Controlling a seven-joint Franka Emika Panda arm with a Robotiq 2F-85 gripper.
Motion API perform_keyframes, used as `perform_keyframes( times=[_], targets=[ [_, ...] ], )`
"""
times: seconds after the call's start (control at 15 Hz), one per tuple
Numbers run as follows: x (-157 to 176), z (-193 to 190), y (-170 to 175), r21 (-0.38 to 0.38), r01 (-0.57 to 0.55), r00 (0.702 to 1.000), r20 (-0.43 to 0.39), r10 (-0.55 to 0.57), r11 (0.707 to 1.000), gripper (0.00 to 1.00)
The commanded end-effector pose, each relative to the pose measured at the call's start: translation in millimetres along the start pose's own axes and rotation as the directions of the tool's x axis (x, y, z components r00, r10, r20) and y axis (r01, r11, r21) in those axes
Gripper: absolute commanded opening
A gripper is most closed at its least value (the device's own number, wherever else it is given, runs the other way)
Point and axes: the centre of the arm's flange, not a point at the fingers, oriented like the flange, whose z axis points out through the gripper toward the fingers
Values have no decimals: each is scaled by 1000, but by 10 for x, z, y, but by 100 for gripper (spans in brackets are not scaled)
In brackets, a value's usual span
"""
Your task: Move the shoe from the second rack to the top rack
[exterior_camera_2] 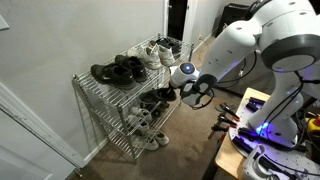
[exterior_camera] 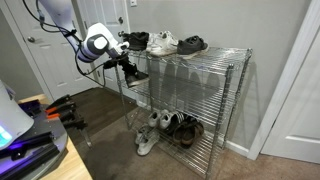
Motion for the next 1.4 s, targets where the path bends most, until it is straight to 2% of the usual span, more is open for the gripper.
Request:
perform_keyframes(
  times=[0.0, 0.47, 0.6, 0.87, 1.2, 1.33],
  targets=[
    [-137, -430, 336, -117, -17, 998, 61, 24, 993, 6],
    [-399, -733, 830, -286, -58, 970, 212, 122, 956, 6],
    [-440, -758, 990, -315, -124, 956, 214, 198, 941, 6],
    [-506, -794, 1342, -410, -309, 901, 163, 402, 858, 6],
    [-598, -853, 1782, -525, -478, 807, 54, 588, 704, 6],
    [-613, -867, 1944, -541, -548, 752, 17, 659, 639, 6]
  ],
)
